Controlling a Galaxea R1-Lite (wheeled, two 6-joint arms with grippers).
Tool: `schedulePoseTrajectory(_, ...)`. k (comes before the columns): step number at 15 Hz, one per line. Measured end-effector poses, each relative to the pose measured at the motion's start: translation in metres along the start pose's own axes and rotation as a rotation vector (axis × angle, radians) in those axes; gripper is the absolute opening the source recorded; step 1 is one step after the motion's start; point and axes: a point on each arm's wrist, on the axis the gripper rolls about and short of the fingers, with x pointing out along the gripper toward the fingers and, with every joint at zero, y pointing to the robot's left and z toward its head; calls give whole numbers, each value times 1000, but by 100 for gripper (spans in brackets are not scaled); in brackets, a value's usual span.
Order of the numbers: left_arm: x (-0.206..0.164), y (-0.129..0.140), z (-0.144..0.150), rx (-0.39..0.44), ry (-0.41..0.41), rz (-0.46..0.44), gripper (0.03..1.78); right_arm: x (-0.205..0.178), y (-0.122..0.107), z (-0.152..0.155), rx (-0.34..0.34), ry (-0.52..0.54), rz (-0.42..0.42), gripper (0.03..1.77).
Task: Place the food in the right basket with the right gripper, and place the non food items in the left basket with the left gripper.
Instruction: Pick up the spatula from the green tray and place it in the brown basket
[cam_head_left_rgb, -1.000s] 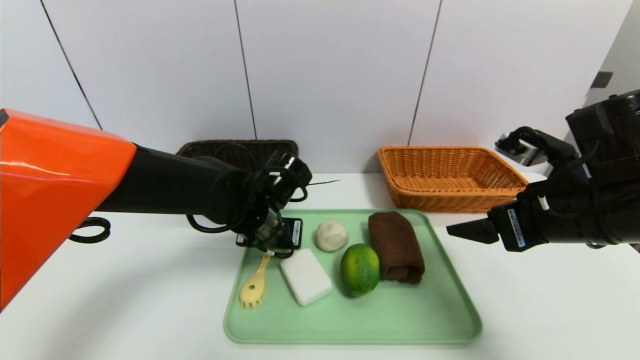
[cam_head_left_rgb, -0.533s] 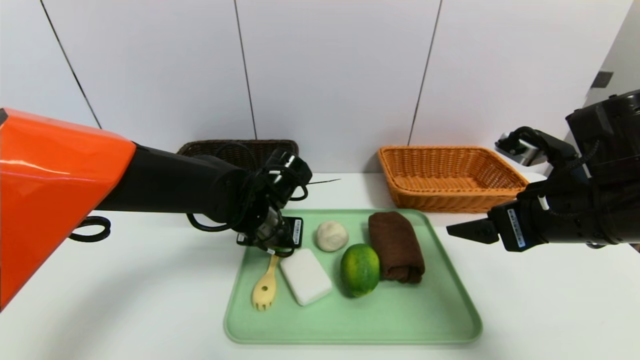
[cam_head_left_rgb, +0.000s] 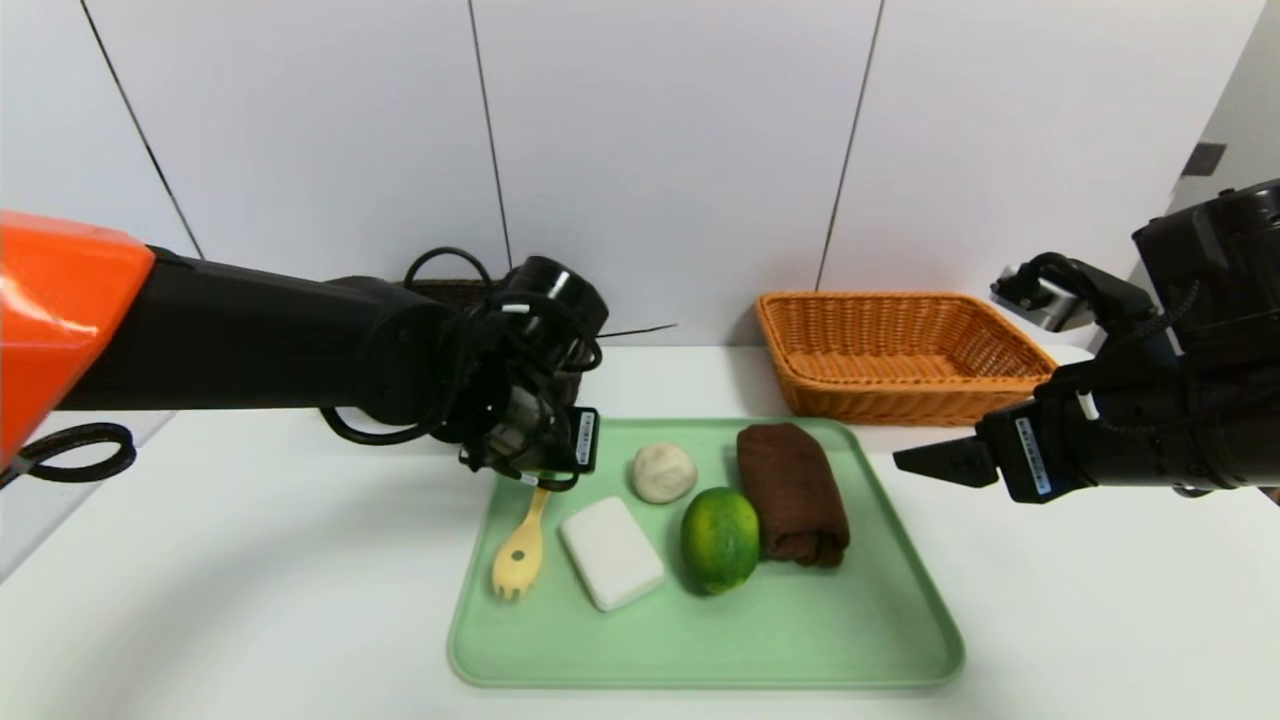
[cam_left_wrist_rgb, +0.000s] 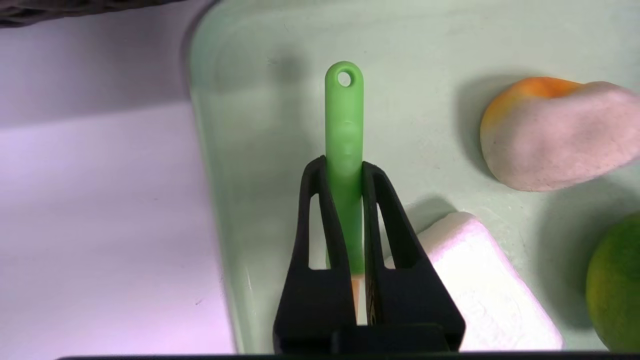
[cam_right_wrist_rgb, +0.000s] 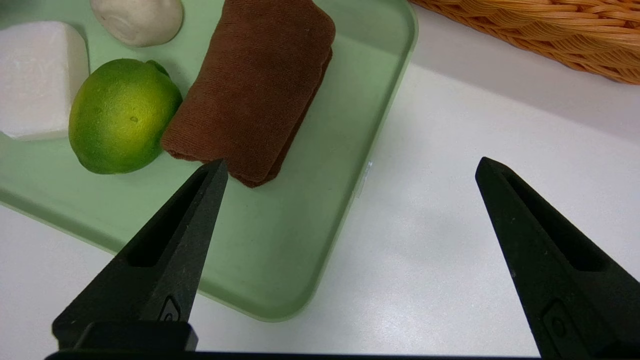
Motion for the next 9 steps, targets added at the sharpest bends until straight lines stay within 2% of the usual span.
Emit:
schedulePoseTrajectory(4,-14,4,0,8,13,-1,12,0,0,0,0,0,0,171)
schedulePoseTrajectory(7,-28,7,-3,45,49,0,12,0,0,1,-1,-3,1,171)
schedulePoseTrajectory(9,-45,10,0,73,61,-32,12,0,0,1,-1,-3,1,171)
